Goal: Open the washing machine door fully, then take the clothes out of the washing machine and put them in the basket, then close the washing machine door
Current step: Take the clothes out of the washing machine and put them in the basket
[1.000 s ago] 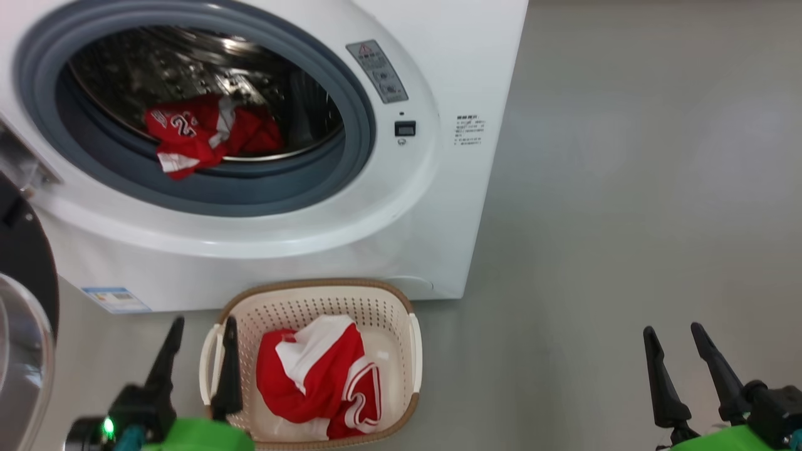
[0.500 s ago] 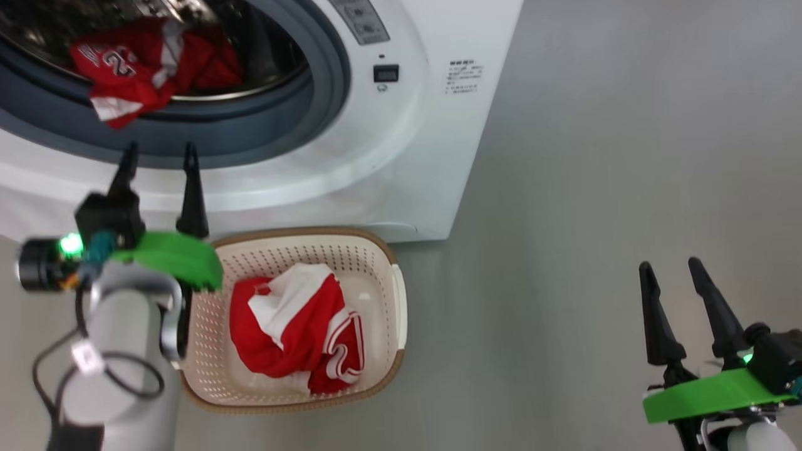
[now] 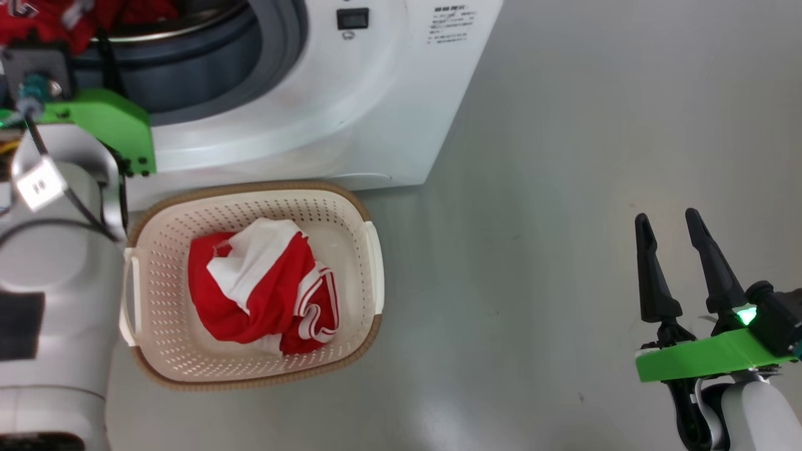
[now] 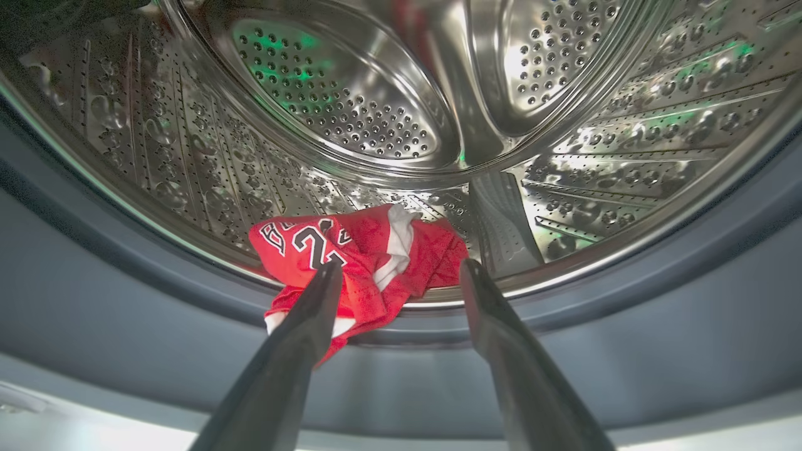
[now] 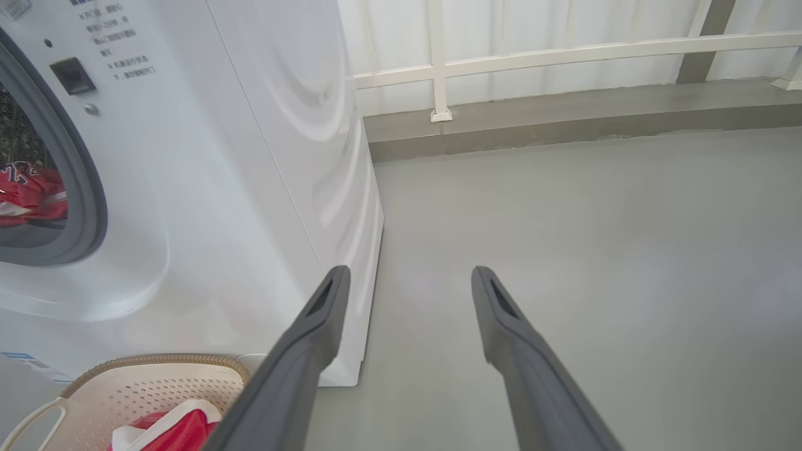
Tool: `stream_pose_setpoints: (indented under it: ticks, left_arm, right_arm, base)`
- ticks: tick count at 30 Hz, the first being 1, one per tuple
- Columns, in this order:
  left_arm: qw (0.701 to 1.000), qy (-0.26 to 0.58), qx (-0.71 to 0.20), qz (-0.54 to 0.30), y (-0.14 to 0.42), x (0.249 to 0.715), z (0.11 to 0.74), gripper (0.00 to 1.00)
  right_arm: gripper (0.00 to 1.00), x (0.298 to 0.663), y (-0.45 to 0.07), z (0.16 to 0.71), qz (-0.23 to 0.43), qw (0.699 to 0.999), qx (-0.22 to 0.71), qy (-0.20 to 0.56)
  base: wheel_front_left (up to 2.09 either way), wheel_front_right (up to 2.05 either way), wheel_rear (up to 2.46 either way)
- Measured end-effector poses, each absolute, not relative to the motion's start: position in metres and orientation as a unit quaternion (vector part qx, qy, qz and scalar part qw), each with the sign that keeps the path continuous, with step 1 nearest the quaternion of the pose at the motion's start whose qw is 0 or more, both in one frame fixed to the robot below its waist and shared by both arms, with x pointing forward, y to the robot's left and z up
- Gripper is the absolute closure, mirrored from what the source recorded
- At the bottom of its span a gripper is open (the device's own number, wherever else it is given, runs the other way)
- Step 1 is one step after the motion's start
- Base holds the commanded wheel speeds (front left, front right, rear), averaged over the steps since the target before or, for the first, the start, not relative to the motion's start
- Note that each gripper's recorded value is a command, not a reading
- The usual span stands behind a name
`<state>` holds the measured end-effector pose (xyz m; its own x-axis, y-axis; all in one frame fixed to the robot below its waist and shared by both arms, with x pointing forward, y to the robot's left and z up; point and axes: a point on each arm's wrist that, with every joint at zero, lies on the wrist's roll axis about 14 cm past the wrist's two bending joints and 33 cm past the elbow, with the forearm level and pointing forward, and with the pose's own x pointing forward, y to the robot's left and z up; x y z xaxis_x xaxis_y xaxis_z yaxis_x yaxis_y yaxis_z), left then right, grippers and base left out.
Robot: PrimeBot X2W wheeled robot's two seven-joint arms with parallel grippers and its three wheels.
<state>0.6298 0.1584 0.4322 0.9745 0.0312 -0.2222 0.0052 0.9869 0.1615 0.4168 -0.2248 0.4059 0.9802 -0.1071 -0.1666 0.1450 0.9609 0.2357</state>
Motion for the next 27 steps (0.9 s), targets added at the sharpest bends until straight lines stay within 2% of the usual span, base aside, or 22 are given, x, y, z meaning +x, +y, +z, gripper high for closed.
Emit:
stream_pose_setpoints:
  ticks: [11, 24, 25, 27]
  left_arm:
    - [0.973, 0.174, 0.148, 0.027, 0.176, 0.657, 0.398, 0.0]
    - [0.964, 0.201, 0.17, 0.032, 0.181, 0.669, 0.374, 0.0]
    - [0.964, 0.202, 0.171, 0.032, 0.181, 0.669, 0.373, 0.07]
    - [0.963, 0.204, 0.172, 0.032, 0.181, 0.669, 0.37, 0.51]
  right_arm:
    - [0.0, 0.423, -0.231, 0.394, -0.074, 0.985, 0.126, 0.088]
    - [0.0, 0.418, -0.24, 0.385, -0.088, 0.984, 0.121, 0.1]
    - [0.0, 0.418, -0.241, 0.385, -0.089, 0.984, 0.121, 0.101]
    - [0.0, 0.417, -0.241, 0.384, -0.09, 0.983, 0.122, 0.102]
  base:
    - [0.0, 0.0, 0.0]
    - [0.0, 0.0, 0.0]
    - [0.0, 0.0, 0.0]
    - [0.0, 0.0, 0.0]
